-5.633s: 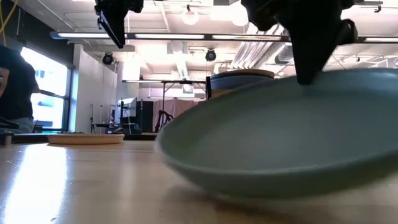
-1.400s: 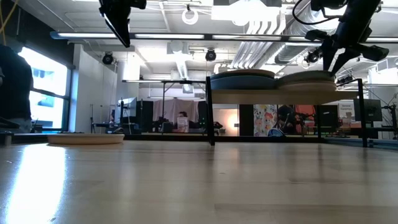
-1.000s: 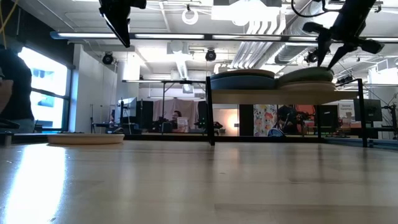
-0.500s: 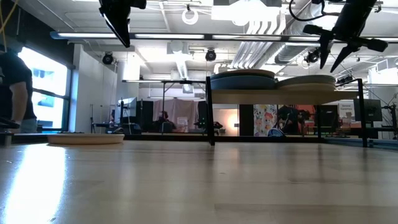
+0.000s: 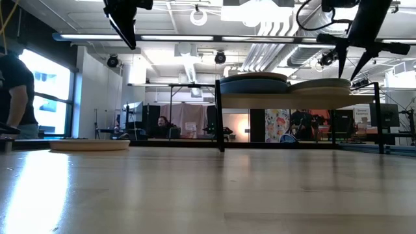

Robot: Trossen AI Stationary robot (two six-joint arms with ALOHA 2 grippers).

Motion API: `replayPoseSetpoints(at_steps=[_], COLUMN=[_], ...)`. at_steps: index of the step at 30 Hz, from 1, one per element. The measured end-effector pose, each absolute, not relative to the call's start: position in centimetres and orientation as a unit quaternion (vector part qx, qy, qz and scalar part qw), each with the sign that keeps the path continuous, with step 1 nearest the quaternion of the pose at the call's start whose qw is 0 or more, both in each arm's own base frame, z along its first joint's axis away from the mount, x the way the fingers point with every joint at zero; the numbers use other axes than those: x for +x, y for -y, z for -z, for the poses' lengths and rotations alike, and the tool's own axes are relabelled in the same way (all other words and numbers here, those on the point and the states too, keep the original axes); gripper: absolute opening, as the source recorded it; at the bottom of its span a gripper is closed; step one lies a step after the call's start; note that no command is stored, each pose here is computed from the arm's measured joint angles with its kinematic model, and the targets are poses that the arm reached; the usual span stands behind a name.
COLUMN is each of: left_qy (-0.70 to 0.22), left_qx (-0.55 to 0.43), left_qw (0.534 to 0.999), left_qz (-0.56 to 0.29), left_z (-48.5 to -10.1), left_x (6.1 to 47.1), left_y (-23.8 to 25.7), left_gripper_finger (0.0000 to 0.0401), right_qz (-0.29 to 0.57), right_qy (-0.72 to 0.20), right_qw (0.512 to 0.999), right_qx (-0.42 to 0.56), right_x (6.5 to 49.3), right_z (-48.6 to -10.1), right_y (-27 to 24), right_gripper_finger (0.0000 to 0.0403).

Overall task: Place and stack plates onto a shelf
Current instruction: Stack the green plate on top of the orange plate on the shelf, then stack the gray plate on top of the green plate on the shelf

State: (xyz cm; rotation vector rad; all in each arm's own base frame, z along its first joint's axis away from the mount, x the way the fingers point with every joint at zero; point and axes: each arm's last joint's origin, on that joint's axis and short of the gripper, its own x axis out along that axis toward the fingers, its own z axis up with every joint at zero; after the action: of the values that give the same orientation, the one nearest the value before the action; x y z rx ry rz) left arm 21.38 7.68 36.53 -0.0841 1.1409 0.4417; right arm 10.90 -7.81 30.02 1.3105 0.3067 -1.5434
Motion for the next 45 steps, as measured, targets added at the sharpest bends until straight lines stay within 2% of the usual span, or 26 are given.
replayPoseSetpoints(at_steps=[15,20,27,32,38,45], left_qy=[-0.535,-0.546,-0.607,-0.640,-0.639,-0.634], left_qx=[-0.039,-0.030,-0.051,-0.083,-0.123,-0.148], left_qw=[0.818,0.813,0.767,0.731,0.715,0.707], left_qz=[-0.207,-0.200,-0.203,-0.221,-0.255,-0.276], left_z=[-36.5,-36.2,-31.7,-27.7,-24.0,-20.9], left_x=[21.4,21.3,20.9,20.3,19.9,19.3], left_y=[-7.7,-7.6,-8.0,-8.1,-8.3,-8.1], left_gripper_finger=[0.0127,0.0127,0.0127,0.0127,0.0127,0.0127], right_qz=[0.645,0.575,0.414,0.339,0.288,0.275], right_qy=[-0.146,-0.180,-0.214,-0.198,-0.205,-0.251], right_qw=[0.515,0.559,0.657,0.706,0.728,0.733], right_qx=[0.545,0.569,0.592,0.589,0.587,0.569], right_x=[11.5,12.2,14.7,16.3,17.6,19.3], right_z=[-29.6,-30.0,-30.9,-31.8,-32.1,-31.1], right_y=[8.1,7.7,6.5,5.2,3.5,1.7], right_gripper_finger=[0.0097,0.0097,0.0097,0.0097,0.0097,0.0097])
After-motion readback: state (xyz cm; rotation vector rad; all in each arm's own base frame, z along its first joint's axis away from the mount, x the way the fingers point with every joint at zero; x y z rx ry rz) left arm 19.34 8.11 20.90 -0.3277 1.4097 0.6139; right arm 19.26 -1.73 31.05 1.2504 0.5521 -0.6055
